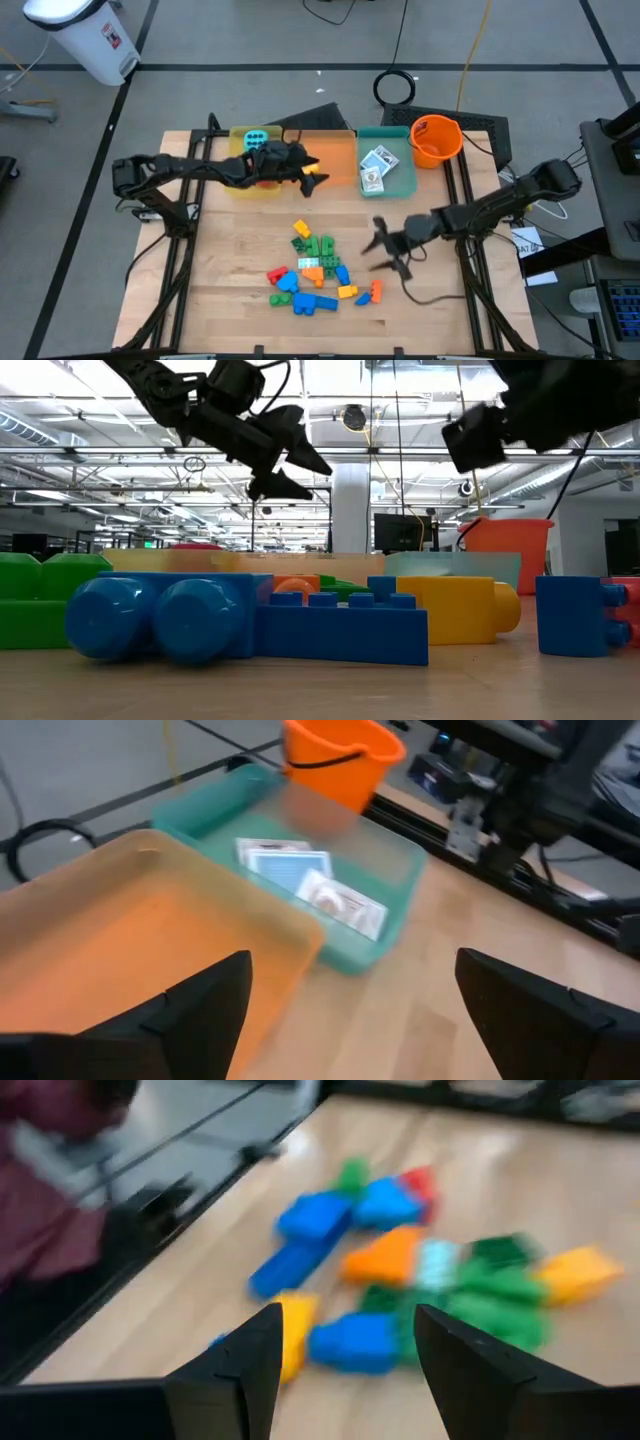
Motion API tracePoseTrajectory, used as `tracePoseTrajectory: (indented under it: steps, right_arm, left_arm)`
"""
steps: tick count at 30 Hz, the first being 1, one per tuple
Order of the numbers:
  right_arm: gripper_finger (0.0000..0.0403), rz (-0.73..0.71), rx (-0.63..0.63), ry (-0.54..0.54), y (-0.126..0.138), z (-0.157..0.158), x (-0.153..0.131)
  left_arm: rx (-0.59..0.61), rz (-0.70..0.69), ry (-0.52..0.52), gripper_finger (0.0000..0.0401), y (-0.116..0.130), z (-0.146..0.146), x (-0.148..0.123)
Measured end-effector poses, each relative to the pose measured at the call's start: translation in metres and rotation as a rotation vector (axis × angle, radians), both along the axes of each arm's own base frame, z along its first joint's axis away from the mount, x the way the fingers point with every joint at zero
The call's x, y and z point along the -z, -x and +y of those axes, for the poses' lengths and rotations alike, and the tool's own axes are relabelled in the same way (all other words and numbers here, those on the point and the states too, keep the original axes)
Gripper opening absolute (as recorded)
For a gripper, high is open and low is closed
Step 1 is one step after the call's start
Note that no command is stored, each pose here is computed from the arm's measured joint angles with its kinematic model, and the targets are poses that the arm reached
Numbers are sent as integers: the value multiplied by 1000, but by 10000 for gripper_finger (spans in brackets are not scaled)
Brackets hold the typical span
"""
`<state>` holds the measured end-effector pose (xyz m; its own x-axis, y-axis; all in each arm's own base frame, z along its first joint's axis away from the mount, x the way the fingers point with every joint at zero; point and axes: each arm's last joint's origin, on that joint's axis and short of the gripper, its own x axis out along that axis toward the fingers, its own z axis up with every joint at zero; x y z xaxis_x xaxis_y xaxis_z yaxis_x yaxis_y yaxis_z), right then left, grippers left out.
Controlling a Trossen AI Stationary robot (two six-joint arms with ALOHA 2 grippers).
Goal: Pick & Place Toys
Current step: Put the orange game piece into the orange bin
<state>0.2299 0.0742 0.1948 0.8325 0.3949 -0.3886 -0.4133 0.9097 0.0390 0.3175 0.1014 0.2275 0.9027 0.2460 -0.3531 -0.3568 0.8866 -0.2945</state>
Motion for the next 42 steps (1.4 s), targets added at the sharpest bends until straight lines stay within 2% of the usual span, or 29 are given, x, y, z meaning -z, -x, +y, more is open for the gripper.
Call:
tracePoseTrajectory:
  steps: [11,19,25,31,35,39,42]
  right_arm:
    - [198,281,-121,75,2,34,55]
    - [186,325,-220,136,2,43,77]
    - [144,297,-231,164,-1,40,78]
    - [77,282,-247,191,-2,38,78]
    - [33,277,-219,210,-2,36,77]
    - [10,238,-62,284,-3,29,68]
    - [7,185,10,317,-1,26,56]
  left_arm:
    - [-1,6,-31,353,-7,-24,0]
    - [20,7,-21,354,-9,-35,0]
    - [21,6,-18,353,-9,-36,0]
    - [20,5,-16,354,-9,-36,0]
    - [21,6,-17,353,-9,-36,0]
    - [21,6,-19,353,-9,-35,0]
    - [20,6,-18,353,-9,-35,0]
